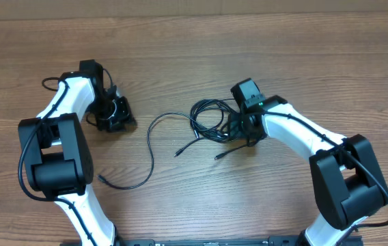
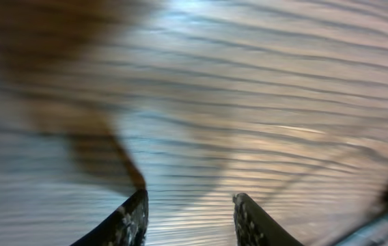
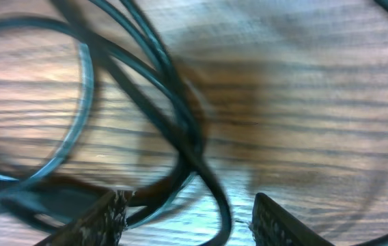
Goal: Untangle cables
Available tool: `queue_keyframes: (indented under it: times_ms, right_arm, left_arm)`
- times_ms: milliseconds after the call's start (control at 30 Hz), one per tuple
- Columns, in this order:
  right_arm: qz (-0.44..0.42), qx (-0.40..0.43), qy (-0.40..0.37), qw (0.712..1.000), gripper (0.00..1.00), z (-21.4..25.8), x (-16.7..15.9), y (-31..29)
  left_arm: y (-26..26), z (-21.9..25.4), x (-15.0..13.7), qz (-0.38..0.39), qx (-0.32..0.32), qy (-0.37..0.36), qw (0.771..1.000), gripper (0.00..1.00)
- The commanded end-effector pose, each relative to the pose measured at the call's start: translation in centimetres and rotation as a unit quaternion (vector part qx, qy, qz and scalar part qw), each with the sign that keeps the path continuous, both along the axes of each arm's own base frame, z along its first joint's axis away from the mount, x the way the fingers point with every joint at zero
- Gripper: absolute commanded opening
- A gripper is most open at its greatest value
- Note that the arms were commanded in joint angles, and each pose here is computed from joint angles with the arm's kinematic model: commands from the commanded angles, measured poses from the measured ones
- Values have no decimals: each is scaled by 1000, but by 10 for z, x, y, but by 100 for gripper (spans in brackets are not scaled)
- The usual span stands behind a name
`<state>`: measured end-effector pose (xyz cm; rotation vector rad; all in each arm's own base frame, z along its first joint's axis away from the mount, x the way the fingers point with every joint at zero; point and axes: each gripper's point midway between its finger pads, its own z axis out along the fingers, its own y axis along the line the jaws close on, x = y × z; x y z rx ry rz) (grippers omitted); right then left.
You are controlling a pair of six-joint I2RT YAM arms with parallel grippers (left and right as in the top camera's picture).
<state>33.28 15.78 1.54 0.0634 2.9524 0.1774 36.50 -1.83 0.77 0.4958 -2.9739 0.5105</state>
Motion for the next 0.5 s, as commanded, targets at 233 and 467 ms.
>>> queue_keyframes:
  times_ms: [233,467]
  right_arm:
    - [43,96,6,994,60,29,12,30]
    - [38,114,5,993,63,47,23,24]
  left_arm:
    - [-74,13,28,-105,0,-66,992,51]
    - [-122,35,57,-159,45,-138,976,51]
